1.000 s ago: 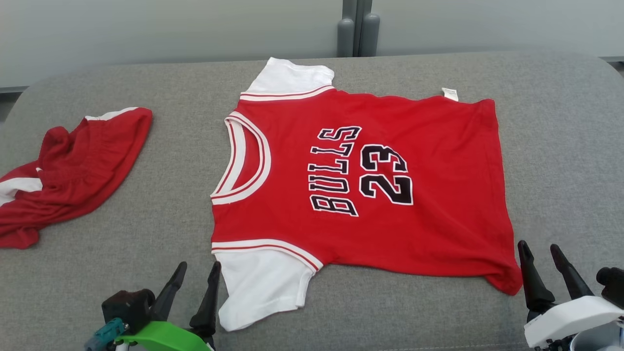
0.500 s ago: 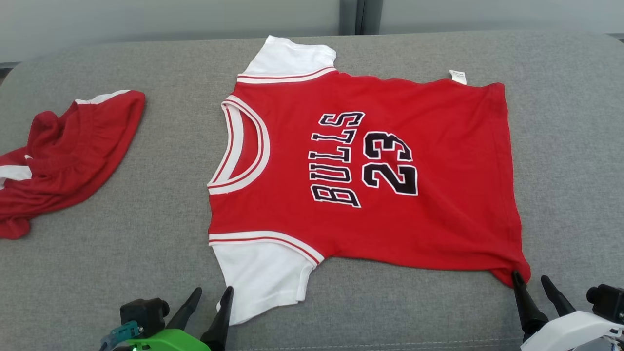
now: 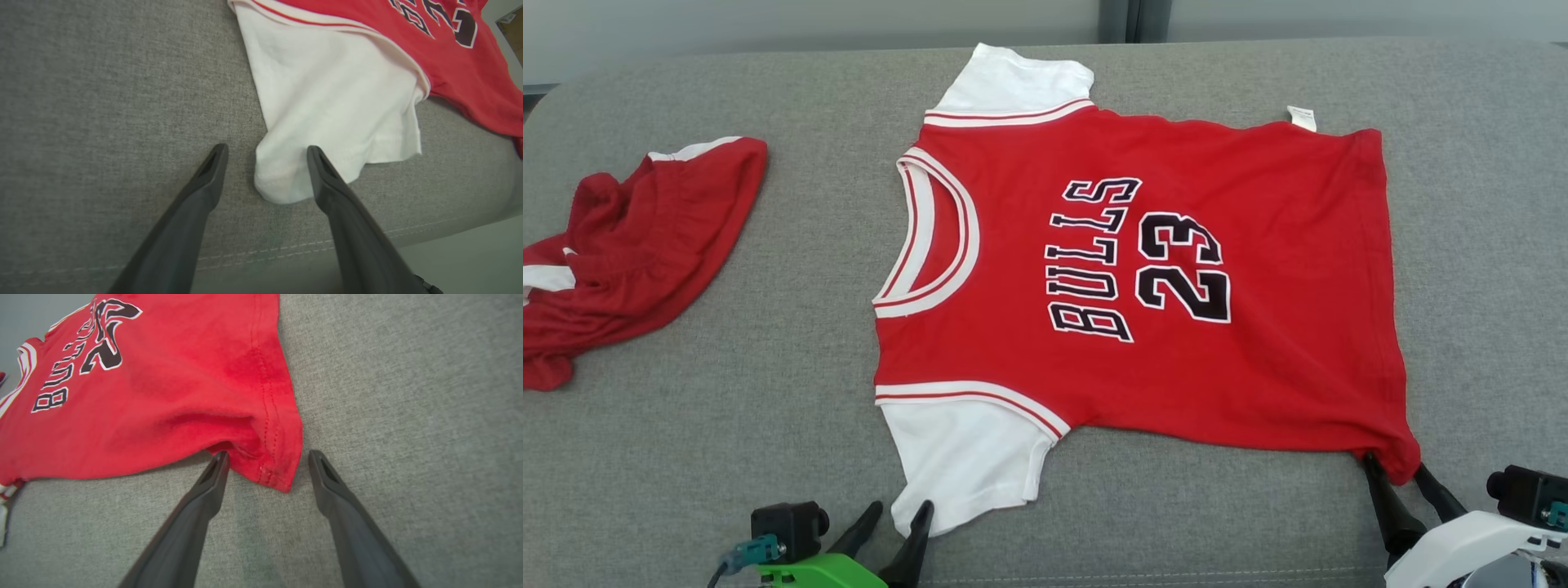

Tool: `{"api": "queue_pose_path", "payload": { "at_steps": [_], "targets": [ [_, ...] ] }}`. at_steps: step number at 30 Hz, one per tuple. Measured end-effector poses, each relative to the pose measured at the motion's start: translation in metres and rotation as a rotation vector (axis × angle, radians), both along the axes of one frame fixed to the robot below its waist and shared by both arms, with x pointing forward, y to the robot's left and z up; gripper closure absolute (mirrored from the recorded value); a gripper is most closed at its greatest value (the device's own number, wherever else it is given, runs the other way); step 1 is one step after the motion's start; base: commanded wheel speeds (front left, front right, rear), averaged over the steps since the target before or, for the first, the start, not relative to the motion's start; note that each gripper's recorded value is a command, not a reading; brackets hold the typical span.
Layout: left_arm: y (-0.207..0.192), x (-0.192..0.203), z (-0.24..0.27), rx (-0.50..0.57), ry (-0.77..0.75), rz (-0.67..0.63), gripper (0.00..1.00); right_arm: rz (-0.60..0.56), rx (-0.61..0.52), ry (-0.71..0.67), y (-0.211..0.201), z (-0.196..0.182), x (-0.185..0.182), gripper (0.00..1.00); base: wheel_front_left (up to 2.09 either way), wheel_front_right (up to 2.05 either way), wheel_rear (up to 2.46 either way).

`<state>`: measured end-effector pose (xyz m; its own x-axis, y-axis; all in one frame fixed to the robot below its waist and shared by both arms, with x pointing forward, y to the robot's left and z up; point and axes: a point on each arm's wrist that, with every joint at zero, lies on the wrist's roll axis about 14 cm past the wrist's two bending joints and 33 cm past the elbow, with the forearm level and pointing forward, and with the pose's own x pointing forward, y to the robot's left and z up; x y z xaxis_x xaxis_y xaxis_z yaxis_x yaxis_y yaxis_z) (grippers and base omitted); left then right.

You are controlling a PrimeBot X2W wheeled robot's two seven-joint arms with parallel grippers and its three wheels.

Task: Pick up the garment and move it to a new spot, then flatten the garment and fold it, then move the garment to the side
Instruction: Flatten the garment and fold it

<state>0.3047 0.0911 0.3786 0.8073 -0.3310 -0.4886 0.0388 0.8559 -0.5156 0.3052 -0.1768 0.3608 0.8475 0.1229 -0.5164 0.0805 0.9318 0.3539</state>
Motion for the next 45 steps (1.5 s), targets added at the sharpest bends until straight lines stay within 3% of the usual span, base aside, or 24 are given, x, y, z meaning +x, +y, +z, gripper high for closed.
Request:
{"api": "queue_pose_path", "payload": {
  "at_steps": [2,3,4,5,6,7,8,19,26,39,45],
  "targets": [
    [0.000,0.001,-0.001,0.001,0.008,-0.003,0.00,0.004,0.002,-0.001,0.000,0.000,0.001,0.00,0.00,0.00,0.00],
    [0.000,0.002,-0.002,-0.006,0.011,-0.002,0.00,0.008,0.004,0.001,0.001,-0.001,0.002,0.34,0.00,0.00,0.00],
    [-0.002,0.002,-0.002,-0.012,0.017,-0.007,0.00,0.010,0.004,0.002,0.002,-0.001,0.003,0.57,0.00,0.00,0.00],
    [-0.002,0.002,-0.003,-0.015,0.020,-0.008,0.31,0.010,0.004,0.001,0.002,-0.001,0.004,0.77,0.00,0.00,0.00],
    [-0.002,0.003,-0.003,-0.015,0.021,-0.009,0.52,0.012,0.006,-0.001,0.002,0.000,0.005,0.91,0.00,0.00,0.00],
    [-0.002,0.003,-0.003,-0.015,0.025,-0.012,0.82,0.015,0.009,-0.001,0.002,-0.001,0.005,1.00,0.00,0.00,0.00],
    [-0.003,0.003,-0.004,-0.017,0.029,-0.012,1.00,0.015,0.009,0.001,0.002,-0.001,0.004,1.00,0.00,0.00,0.00],
    [-0.008,0.007,0.003,-0.053,0.018,-0.033,1.00,0.009,0.017,-0.036,0.001,0.004,0.012,1.00,0.00,0.00,0.00],
    [0.002,0.025,0.032,-0.088,-0.085,0.000,1.00,0.015,0.031,-0.071,0.000,0.010,0.017,1.00,0.00,0.00,0.00],
    [0.010,0.059,0.086,-0.295,-0.205,0.094,1.00,0.001,0.105,-0.203,0.006,0.040,0.043,1.00,0.00,0.00,0.00],
    [0.012,0.083,0.103,-0.300,-0.253,0.081,1.00,-0.017,0.141,-0.231,0.006,0.048,0.060,1.00,0.00,0.00,0.00]
  ]
}}
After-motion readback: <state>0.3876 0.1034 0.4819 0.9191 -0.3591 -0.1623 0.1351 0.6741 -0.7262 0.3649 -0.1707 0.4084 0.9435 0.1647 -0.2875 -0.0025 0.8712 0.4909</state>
